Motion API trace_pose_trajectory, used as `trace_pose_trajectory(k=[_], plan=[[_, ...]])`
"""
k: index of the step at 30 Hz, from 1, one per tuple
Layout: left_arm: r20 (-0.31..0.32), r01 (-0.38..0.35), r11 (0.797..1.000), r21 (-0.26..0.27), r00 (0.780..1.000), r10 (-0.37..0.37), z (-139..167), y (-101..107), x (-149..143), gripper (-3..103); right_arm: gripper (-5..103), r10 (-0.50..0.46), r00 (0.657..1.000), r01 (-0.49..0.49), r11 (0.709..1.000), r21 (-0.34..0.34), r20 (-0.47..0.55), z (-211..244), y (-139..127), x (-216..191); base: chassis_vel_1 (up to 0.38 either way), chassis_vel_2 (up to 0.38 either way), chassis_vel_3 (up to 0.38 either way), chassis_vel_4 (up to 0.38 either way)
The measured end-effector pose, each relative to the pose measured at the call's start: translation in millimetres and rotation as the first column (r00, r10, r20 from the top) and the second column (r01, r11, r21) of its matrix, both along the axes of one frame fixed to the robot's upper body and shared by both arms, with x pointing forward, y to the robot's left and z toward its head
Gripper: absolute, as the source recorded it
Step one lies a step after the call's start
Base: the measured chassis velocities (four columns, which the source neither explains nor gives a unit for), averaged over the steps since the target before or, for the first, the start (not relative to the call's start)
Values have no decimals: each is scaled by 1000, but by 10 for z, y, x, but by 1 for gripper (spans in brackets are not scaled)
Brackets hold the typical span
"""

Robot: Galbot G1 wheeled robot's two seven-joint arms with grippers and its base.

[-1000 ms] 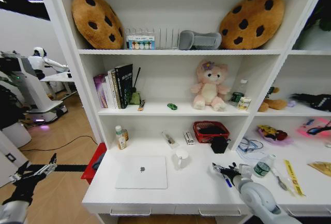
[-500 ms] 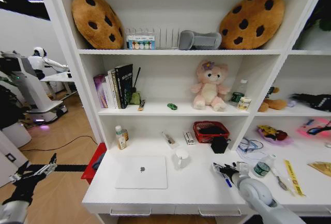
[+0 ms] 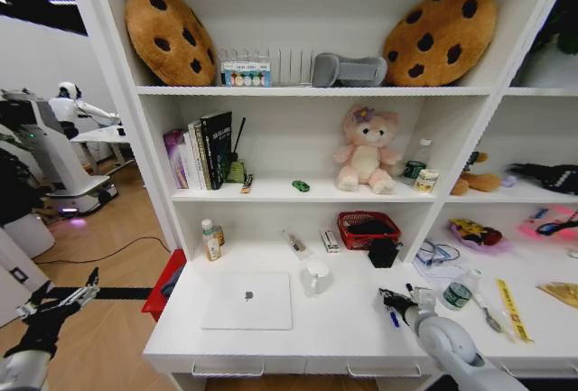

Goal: Organize the objects on the table.

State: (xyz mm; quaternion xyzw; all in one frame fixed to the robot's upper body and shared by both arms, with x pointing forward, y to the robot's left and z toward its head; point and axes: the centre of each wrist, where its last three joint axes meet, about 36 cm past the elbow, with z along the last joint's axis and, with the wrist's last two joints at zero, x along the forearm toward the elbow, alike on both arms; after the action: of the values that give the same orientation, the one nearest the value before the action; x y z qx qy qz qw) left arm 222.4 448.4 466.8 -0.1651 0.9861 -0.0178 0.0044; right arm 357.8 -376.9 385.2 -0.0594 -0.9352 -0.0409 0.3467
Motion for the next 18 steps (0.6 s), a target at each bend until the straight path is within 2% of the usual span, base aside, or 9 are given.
trace_pose_trajectory(k=[4,6,7,8,11,12,15,16,18], plan=[[0,0,1000,0,1000,0,0,0,0,100,12,1,1000,-1,1000,-2,16,20,11,-19,0,0,0,0],[0,0,1000,0,1000,0,0,0,0,100,12,11,998,-10,1000,-21,63,48,15,-24,0,0,0,0],[0,0,1000,0,1000,0,0,0,0,100,12,30,989,-22,998,-57,143,71,17,-22,0,0,0,0],[0,0,1000,0,1000,0,0,0,0,100,12,30,989,-22,998,-57,143,71,17,-22,0,0,0,0],[0,0,1000,0,1000,0,0,0,0,100,12,90,931,-23,982,-190,352,118,6,35,0,0,0,0],[0,0,1000,0,1000,0,0,0,0,100,12,90,931,-23,982,-190,352,118,6,35,0,0,0,0],[0,0,1000,0,1000,0,0,0,0,100,12,120,899,-16,970,-241,422,129,-17,77,0,0,0,0],[0,0,1000,0,1000,0,0,0,0,100,12,144,861,-4,961,-276,488,145,-38,139,0,0,0,0],[0,0,1000,0,1000,0,0,0,0,100,12,152,813,14,960,-280,562,181,-83,288,0,0,0,0]])
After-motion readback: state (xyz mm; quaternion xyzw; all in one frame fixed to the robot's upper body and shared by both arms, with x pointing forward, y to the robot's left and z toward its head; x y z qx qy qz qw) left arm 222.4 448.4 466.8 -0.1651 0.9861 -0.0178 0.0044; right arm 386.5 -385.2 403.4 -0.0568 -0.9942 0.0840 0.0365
